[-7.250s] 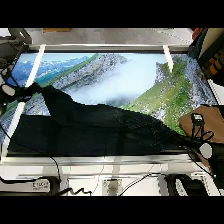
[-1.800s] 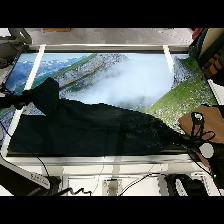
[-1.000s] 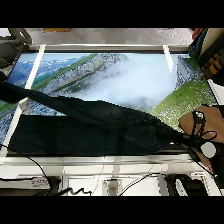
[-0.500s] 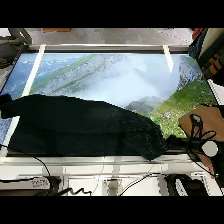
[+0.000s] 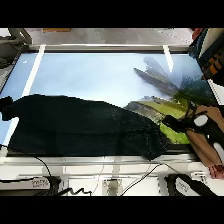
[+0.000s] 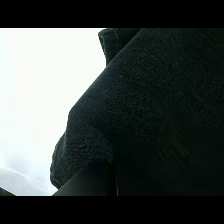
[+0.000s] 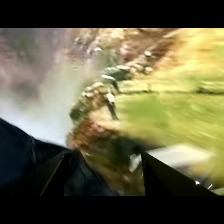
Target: Fold the clothes and pants, and hang the long-sleeved shirts on hangers.
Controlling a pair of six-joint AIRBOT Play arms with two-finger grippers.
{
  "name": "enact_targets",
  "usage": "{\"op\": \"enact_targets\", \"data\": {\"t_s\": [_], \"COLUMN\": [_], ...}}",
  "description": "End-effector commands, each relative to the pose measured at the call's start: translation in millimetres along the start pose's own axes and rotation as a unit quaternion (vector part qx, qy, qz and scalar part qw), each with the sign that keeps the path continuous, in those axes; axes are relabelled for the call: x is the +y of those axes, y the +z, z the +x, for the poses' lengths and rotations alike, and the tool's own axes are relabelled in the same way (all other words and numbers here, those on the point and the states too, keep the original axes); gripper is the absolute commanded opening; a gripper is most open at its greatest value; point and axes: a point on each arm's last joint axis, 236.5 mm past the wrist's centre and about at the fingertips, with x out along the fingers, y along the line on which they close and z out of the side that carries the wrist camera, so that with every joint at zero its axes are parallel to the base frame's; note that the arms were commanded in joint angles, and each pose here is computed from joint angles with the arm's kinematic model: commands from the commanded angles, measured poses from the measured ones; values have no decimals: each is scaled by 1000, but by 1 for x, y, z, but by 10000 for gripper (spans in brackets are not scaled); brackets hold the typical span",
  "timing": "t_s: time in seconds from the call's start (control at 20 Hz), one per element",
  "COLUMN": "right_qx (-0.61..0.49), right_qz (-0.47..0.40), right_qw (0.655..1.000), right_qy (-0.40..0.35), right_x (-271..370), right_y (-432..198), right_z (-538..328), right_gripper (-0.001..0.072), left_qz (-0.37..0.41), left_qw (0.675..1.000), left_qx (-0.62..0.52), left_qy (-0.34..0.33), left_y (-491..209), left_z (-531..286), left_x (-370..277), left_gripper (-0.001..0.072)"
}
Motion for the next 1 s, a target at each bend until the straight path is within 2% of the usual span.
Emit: {"op": "enact_targets", "data": {"t_s": [0.0, 0.15, 0.25, 0.45, 0.5, 0.65, 0.75, 0.85, 0.95], "right_qx": [86, 142, 172, 206, 211, 195, 170, 131, 122], "right_qz": [60, 122, 156, 141, 121, 32, -33, -98, -165], "right_qw": [988, 966, 945, 915, 912, 900, 897, 905, 932], "right_qy": [114, 179, 232, 317, 331, 388, 406, 393, 298], "right_x": [22, 32, 50, 102, 115, 156, 177, 187, 156], "right_y": [14, 12, 6, -7, -10, 0, 18, 42, 55], "right_z": [28, 45, 52, 49, 45, 25, 9, -4, 0], "right_gripper": [484, 495, 566, 549, 484, 42, 37, 36, 36], "left_qz": [1, 1, 1, 0, 0, 0, 0, 0, 0], "left_qw": [1000, 1000, 1000, 1000, 1000, 1000, 1000, 1000, 1000], "left_qx": [0, 0, 0, 0, 0, 1, 2, 6, 6], "left_qy": [1, 1, 1, 0, 0, 0, 0, 0, 0], "left_y": [0, 0, 0, 0, 0, 0, -1, -3, -3], "left_z": [0, 0, 0, 0, 0, 0, 0, 0, 0], "left_x": [0, 0, 0, 0, 0, 0, 0, 0, 0], "left_gripper": [20, 20, 20, 19, 20, 19, 20, 20, 20]}}
